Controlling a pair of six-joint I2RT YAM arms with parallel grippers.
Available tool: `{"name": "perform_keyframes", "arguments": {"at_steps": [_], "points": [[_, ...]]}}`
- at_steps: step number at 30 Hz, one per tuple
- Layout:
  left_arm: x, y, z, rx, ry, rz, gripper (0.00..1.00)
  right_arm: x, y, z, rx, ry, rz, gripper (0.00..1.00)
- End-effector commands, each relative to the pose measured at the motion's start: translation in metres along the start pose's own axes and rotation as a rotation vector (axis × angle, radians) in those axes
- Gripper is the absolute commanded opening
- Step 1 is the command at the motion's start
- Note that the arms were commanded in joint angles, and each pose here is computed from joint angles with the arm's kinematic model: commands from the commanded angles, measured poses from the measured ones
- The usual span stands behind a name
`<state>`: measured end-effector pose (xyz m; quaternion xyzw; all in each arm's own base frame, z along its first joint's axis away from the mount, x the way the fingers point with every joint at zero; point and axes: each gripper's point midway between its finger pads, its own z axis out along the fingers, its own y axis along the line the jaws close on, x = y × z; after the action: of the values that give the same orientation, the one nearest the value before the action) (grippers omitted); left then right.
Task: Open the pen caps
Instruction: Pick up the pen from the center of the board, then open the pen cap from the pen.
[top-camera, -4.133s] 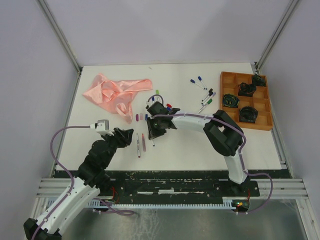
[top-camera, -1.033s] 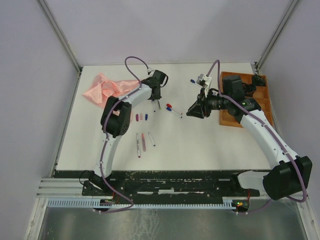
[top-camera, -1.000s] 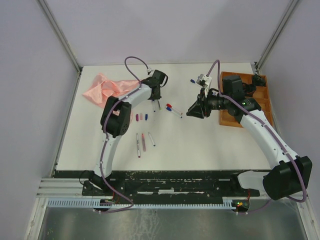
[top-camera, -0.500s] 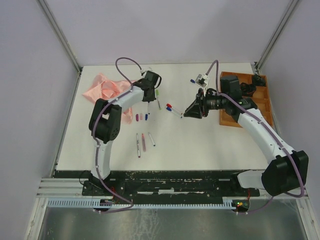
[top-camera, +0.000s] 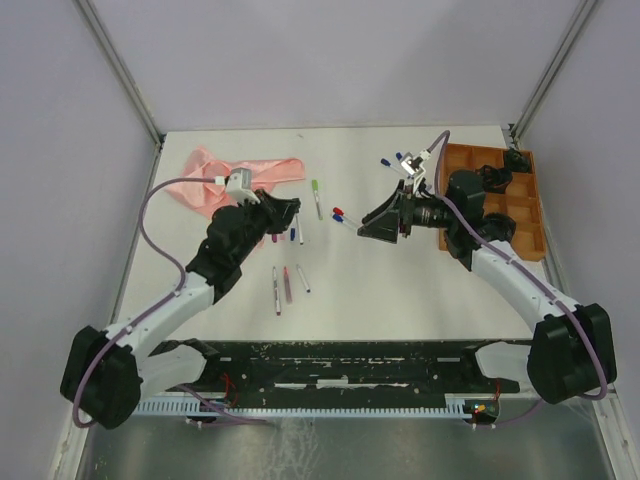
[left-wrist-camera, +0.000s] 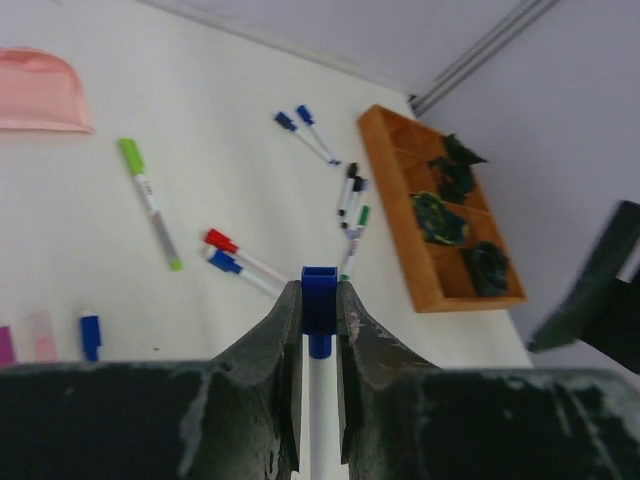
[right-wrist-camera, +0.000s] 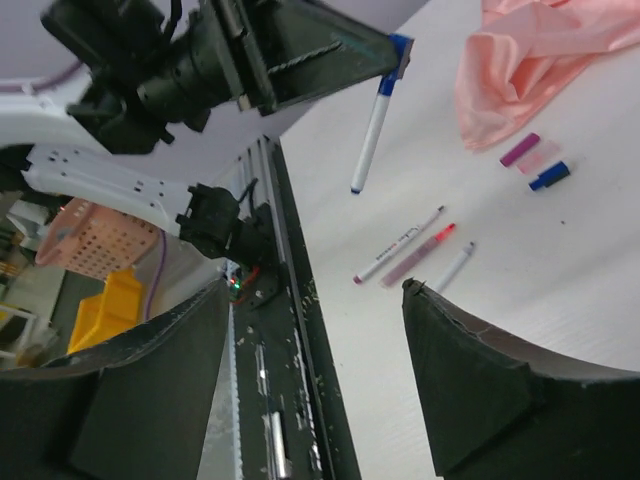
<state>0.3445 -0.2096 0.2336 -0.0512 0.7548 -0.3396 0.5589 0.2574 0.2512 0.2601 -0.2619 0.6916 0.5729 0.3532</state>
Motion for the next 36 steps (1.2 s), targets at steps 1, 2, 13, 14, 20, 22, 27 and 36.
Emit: {"name": "perform_keyframes", "arguments": {"at_steps": [1, 2, 13, 14, 20, 22, 27, 36], "points": [[-0.046, -0.077, -0.046, 0.333, -0.262, -0.143, 0.03, -0.033, 0.04, 0.004, -0.112, -0.154, -0.07, 0.8], [-0.046, -0.085, -0.056, 0.365, -0.291, -0.149, 0.03, -0.031, 0.044, 0.006, -0.121, -0.16, -0.07, 0.81], [-0.033, -0.133, -0.1, 0.51, -0.417, -0.205, 0.03, 0.002, 0.067, 0.03, -0.207, -0.086, -0.107, 0.78], [-0.033, -0.135, -0.1, 0.515, -0.423, -0.21, 0.03, 0.007, 0.067, 0.033, -0.207, -0.066, -0.109, 0.77], [-0.024, -0.145, -0.093, 0.519, -0.414, -0.207, 0.03, 0.023, 0.076, 0.045, -0.235, -0.013, -0.114, 0.69], [-0.022, -0.149, -0.091, 0.522, -0.405, -0.201, 0.03, 0.026, 0.077, 0.047, -0.24, -0.002, -0.12, 0.64], [-0.016, -0.149, -0.086, 0.512, -0.393, -0.196, 0.03, 0.033, 0.077, 0.052, -0.236, 0.037, -0.115, 0.46], [-0.009, -0.144, -0.086, 0.489, -0.362, -0.213, 0.32, 0.035, 0.072, 0.053, -0.202, 0.079, -0.121, 0.0]]}}
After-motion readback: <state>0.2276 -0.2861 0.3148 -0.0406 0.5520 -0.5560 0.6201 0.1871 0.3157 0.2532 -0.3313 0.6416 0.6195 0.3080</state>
